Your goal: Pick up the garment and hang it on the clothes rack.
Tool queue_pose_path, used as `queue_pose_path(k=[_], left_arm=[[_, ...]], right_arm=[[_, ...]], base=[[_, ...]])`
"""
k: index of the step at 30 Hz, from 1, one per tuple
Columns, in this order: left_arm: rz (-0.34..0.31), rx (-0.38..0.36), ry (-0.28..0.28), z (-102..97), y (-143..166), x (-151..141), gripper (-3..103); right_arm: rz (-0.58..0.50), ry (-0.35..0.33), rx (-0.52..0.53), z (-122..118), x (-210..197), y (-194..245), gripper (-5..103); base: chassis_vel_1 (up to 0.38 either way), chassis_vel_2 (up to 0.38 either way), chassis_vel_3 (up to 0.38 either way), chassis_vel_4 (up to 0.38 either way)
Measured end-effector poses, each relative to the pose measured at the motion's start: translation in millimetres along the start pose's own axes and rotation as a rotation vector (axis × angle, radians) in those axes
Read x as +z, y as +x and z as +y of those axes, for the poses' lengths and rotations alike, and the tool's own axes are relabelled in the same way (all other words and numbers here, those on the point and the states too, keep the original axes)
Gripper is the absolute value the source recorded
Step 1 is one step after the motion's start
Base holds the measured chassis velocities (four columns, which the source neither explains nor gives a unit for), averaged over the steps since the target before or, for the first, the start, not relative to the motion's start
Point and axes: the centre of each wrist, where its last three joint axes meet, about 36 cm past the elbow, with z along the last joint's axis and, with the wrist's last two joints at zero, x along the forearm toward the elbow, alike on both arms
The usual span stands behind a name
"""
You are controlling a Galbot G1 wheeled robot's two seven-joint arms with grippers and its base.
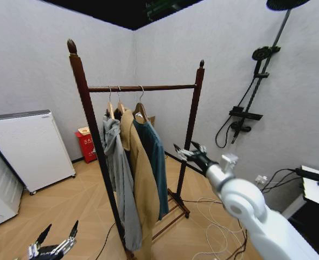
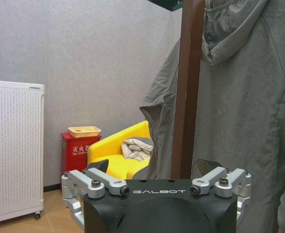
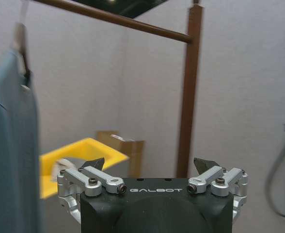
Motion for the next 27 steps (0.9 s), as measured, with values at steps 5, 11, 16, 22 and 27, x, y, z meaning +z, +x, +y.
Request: queue_pose_path(k=[5,11,16,22,27], left_arm=[[0.0,0.0,0.0,0.0,0,0,100],[0.0,0.0,0.0,0.0,0,0,100],[0.0,0.0,0.0,0.0,0,0,100],[0.0,0.0,0.0,0.0,0,0,100],[0.0,0.0,0.0,0.0,0,0,100]], right_arm=[[0.018,0.068,0.148,-26,51,24,100],[0.023,0.042,0.252,-29,73,58,100],[0.015,0.031,0.295,-22,78,75,100],[-0.024,0.07,0.329,-22,81,83,100],[-0.056,0.074,0.325,-23,82,82,100]], base=[[0.0,0.0,0.0,0.0],[0.0,0.0,0.0,0.0],[0.0,0.0,0.0,0.0],[0.093,-0.125,-0.143,0.075],[0.137,-0.241,-0.246,0.138]])
